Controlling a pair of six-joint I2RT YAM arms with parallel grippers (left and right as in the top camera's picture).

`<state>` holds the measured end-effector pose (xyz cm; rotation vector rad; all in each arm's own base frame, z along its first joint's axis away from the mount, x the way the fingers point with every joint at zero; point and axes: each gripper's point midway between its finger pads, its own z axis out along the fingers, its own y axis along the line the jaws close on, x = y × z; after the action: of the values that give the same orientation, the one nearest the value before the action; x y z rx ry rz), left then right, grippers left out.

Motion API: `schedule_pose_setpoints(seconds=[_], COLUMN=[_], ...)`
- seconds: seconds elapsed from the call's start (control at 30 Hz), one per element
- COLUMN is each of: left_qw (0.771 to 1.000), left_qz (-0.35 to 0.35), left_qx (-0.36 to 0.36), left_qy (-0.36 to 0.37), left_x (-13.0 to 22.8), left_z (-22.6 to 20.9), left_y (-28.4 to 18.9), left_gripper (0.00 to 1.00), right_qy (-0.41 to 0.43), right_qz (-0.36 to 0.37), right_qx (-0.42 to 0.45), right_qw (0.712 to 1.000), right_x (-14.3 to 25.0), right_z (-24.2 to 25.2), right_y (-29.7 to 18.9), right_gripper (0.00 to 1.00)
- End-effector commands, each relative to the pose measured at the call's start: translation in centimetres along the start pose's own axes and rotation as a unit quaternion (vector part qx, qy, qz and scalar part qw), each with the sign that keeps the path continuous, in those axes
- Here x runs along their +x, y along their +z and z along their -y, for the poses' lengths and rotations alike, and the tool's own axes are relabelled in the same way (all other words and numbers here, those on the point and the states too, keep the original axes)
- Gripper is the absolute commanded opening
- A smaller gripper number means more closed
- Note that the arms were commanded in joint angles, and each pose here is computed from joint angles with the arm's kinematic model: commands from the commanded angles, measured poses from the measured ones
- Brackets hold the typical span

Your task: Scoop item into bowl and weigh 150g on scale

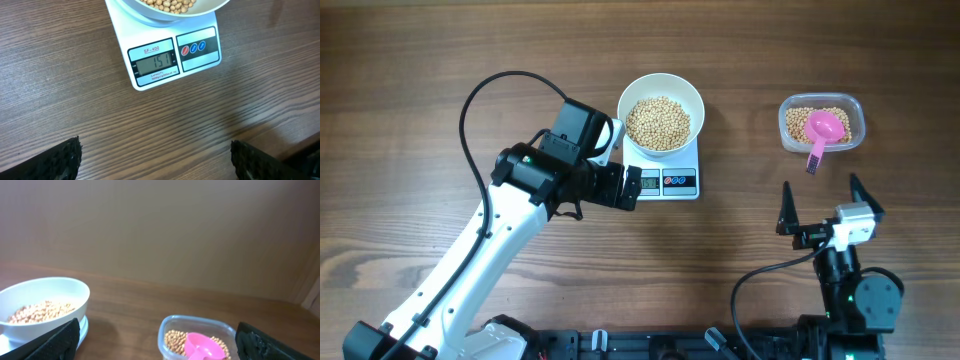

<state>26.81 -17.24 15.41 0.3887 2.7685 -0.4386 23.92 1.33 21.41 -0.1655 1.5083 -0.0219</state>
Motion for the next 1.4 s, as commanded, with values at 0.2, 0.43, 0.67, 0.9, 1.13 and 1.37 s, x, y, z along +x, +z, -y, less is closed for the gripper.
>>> schedule_pose_setpoints(seconds=[0.2, 0.43, 0.67, 0.9, 1.13, 1.37], left_qw=[1.0, 1.0, 1.0, 1.0, 1.0, 1.0], left_qz=[-0.005, -0.005, -0.005, -0.005, -0.005, -0.005], left_qx=[0.005, 0.005, 0.005, 0.005, 0.005, 0.005], left_qy=[-0.001, -0.001, -0.001, -0.001, -0.001, -0.001], left_x=[0.2, 0.2, 0.2, 0.2, 0.2, 0.2], left_z=[0.2, 0.2, 0.2, 0.2, 0.2, 0.2], left_y=[0.2, 0.2, 0.2, 0.2, 0.2, 0.2], left_gripper=[1.0, 1.0, 1.0, 1.0, 1.0, 1.0], right_qy=[0.006, 0.018, 0.034, 0.04, 0.04, 0.04], right_qz=[0.005, 0.028, 0.022, -0.02, -0.022, -0.022], right_qx=[-0.004, -0.002, -0.005, -0.019, -0.019, -0.019], right_qw=[1.0, 0.999, 0.999, 0.999, 0.999, 0.999], right_x=[0.4, 1.2, 1.6, 3.6, 3.7, 3.7], right_z=[-0.3, -0.3, -0.4, -1.0, -1.0, -1.0], right_y=[0.0, 0.5, 0.5, 0.5, 0.5, 0.5], right_gripper=[1.0, 1.0, 1.0, 1.0, 1.0, 1.0])
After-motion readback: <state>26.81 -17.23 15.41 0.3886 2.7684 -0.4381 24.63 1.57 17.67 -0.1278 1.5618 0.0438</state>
